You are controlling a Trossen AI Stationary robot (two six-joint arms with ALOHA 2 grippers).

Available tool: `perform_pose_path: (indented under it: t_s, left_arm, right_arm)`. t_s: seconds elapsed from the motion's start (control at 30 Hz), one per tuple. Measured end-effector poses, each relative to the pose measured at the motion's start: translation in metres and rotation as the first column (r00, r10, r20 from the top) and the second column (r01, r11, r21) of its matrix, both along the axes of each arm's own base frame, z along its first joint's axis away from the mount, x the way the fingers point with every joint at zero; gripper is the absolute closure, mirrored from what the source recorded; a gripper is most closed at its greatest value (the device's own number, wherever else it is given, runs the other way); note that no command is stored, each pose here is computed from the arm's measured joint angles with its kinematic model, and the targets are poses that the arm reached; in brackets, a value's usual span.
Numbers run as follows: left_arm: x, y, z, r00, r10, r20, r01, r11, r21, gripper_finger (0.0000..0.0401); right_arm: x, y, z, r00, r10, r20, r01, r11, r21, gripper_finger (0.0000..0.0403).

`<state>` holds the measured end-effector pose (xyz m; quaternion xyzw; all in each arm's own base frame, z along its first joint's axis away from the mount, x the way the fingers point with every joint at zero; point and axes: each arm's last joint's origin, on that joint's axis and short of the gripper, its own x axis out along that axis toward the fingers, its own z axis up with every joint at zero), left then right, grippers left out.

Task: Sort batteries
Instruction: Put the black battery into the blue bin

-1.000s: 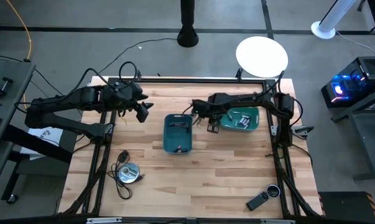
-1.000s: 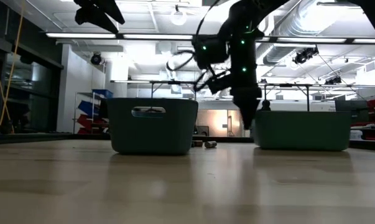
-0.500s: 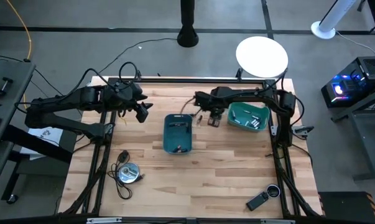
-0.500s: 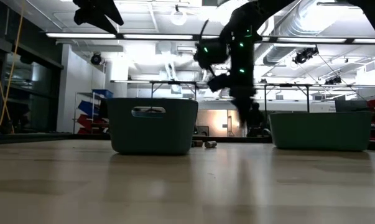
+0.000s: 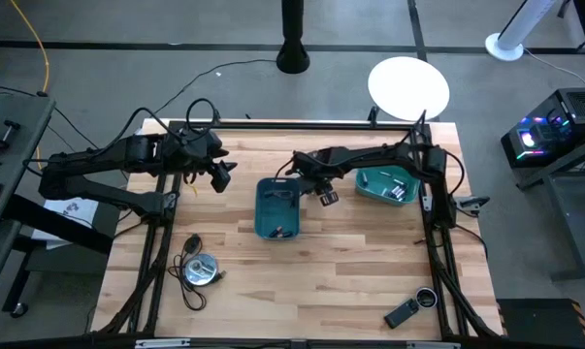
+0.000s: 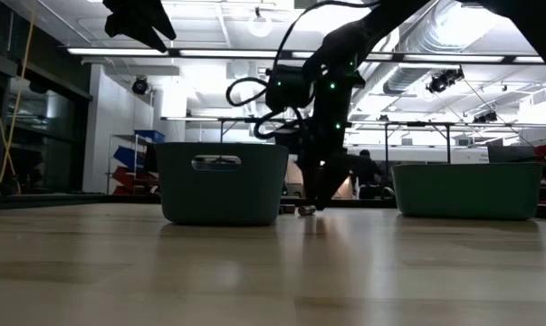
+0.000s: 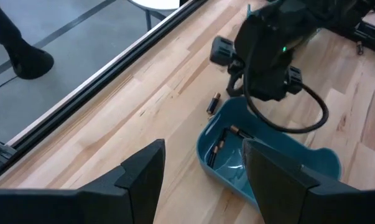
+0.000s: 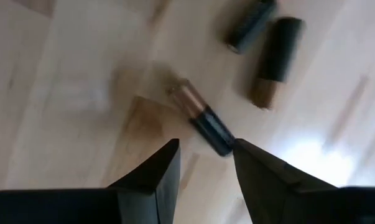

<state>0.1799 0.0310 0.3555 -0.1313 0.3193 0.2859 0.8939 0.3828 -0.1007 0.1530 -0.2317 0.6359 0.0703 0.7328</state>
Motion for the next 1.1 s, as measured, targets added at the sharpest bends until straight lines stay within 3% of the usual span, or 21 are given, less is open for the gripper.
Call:
perform_pose_path:
  t_s: [0.27, 0.53, 0.67, 0.8, 0.87, 0.97, 1.1]
  left_arm:
    - [0.0, 0.0, 0.0, 1.0, 0.003, 0.002, -0.003, 1.0, 0.001, 0.0192]
    - [0.0, 0.0, 0.0, 1.0, 0.02, 0.013, -0.02, 1.0, -0.014, 0.0192]
    - [0.0, 0.0, 0.0, 1.0, 0.025, 0.016, -0.024, 1.0, -0.018, 0.0192]
    - [0.0, 0.0, 0.0, 1.0, 0.025, 0.012, -0.025, 1.0, -0.008, 0.0192]
    - [0.0, 0.001, 0.0, 0.999, 0.029, 0.013, -0.029, 1.0, -0.004, 0.0192]
    - [0.001, 0.001, 0.001, 0.999, 0.027, 0.02, -0.027, 1.0, 0.004, 0.0192]
    - [0.002, 0.001, 0.002, 0.999, 0.026, 0.035, -0.027, 1.0, 0.006, 0.0192]
  right_arm:
    - [0.008, 0.005, -0.002, 0.995, 0.09, 0.048, -0.09, 0.996, -0.012, 0.0259]
    - [0.008, 0.013, -0.017, 0.992, 0.128, -0.002, -0.127, 0.987, 0.097, 0.0261]
    - [0.008, 0.02, -0.025, 0.998, 0.034, -0.047, -0.029, 0.993, 0.116, 0.0281]
    - [0.002, 0.024, -0.018, 0.994, -0.08, -0.069, 0.09, 0.983, 0.162, 0.0365]
    - [-0.006, 0.026, -0.011, 0.987, -0.121, -0.11, 0.142, 0.968, 0.207, 0.0382]
    - [-0.016, 0.028, 0.008, 0.975, -0.188, -0.118, 0.211, 0.95, 0.23, 0.0377]
    - [-0.034, 0.022, 0.065, 0.949, -0.316, 0.007, 0.307, 0.927, 0.215, 0.0384]
